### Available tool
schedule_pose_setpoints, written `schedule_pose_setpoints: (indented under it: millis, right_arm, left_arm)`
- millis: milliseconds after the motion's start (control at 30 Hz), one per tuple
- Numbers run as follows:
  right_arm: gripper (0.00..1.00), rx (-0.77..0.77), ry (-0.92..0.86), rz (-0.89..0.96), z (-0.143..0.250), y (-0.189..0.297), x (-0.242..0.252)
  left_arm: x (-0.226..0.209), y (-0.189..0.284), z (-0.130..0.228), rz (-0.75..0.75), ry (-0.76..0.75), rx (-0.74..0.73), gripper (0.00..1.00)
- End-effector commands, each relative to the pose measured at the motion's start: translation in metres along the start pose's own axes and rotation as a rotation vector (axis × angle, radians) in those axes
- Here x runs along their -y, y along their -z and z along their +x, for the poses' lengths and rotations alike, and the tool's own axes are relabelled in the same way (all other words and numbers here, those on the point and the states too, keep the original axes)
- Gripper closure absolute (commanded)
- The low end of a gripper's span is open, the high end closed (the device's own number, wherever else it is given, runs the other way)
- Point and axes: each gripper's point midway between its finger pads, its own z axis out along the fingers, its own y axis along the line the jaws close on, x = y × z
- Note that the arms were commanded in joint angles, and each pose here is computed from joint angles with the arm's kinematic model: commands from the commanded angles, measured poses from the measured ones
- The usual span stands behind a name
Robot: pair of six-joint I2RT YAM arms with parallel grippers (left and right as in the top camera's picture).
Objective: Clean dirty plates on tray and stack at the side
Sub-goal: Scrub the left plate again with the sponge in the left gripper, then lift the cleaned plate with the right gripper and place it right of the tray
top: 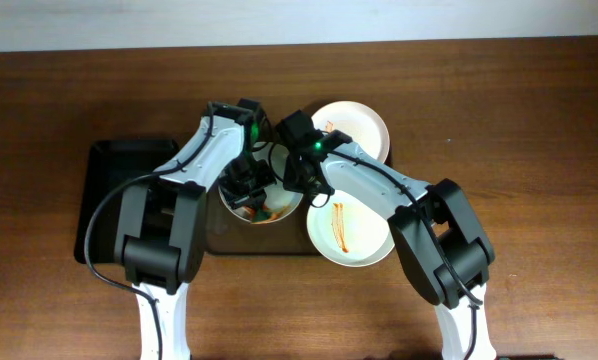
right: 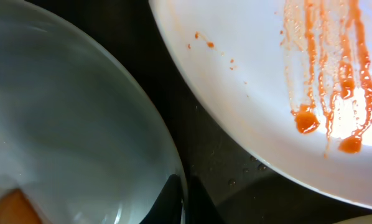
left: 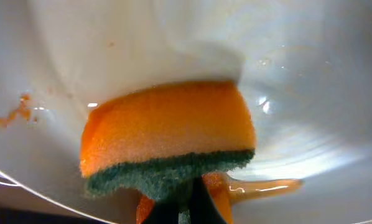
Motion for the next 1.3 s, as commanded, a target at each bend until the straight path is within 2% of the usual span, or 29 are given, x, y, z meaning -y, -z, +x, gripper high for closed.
schedule_pose_setpoints:
  millis: [0,67,133,233,267,333,433,567,700,800,933,1000,1033,1067,1100,1200,1267]
  right_arm:
    - [0.96,-0.006,-0.007,0.082,0.006,-0.015,0.022]
    - [0.96,-0.006,-0.004,0.082,0.006,-0.015,0.022]
    - [0.96,-0.006,-0.004,0.081,0.006,-0.015,0.022]
    - [0.96,-0.007,-0.004,0.082,0.006,-0.015,0.022]
    - [0.96,-0.009,-0.004,0.084,0.007,-0.016,0.022]
    - [0.96,-0.014,-0.004,0.087,0.008,-0.018,0.023]
    - [0.96,-0.017,-0.002,0.090,0.009,-0.018,0.024]
    - [0.96,-0.023,0.017,0.090,0.010,-0.018,0.024]
    - [0.96,-0.024,0.017,0.091,0.010,-0.018,0.024]
    - [0.96,-0.024,0.017,0.092,0.011,-0.018,0.025]
    - [0.94,-0.014,0.016,0.082,0.008,-0.018,0.022]
    - [0.71,-0.004,0.025,0.073,0.005,-0.019,0.020]
    - [0.68,0.002,0.043,0.066,0.004,-0.021,0.018]
    - [0.73,0.006,0.046,0.063,0.003,-0.025,0.017]
    - [0.96,0.003,0.046,0.065,0.004,-0.027,0.018]
    - [0.96,-0.015,0.154,0.031,0.005,-0.024,0.011]
    - [0.96,-0.015,0.222,-0.023,0.001,0.002,-0.002]
  left_arm:
    - [0.010,-0.003,0.001,0.079,0.013,-0.027,1.00]
    - [-0.004,-0.001,-0.016,0.042,0.037,0.029,1.00]
    - [-0.041,0.005,-0.045,-0.105,0.076,0.156,1.00]
    - [-0.073,0.018,-0.073,-0.287,0.087,0.323,1.00]
    - [-0.075,0.020,-0.078,-0.305,0.088,0.352,1.00]
    - [-0.071,0.026,-0.095,-0.298,0.093,0.437,1.00]
    - [-0.048,0.034,-0.122,-0.207,0.082,0.556,1.00]
    - [-0.017,0.058,-0.153,-0.143,-0.079,0.697,1.00]
    - [0.012,0.137,-0.166,-0.124,-0.239,0.819,1.00]
    - [0.006,0.209,-0.135,-0.123,-0.260,0.813,1.00]
    - [-0.014,0.220,-0.089,-0.079,-0.280,0.635,1.00]
    - [-0.034,0.209,-0.074,-0.116,-0.282,0.529,1.00]
    - [-0.042,0.207,-0.073,-0.129,-0.282,0.509,1.00]
    - [-0.048,0.208,-0.074,-0.135,-0.278,0.502,1.00]
    - [-0.054,0.209,-0.078,-0.134,-0.262,0.502,1.00]
    - [-0.058,0.210,-0.082,-0.132,-0.247,0.507,1.00]
    - [-0.057,0.212,-0.085,-0.126,-0.246,0.519,1.00]
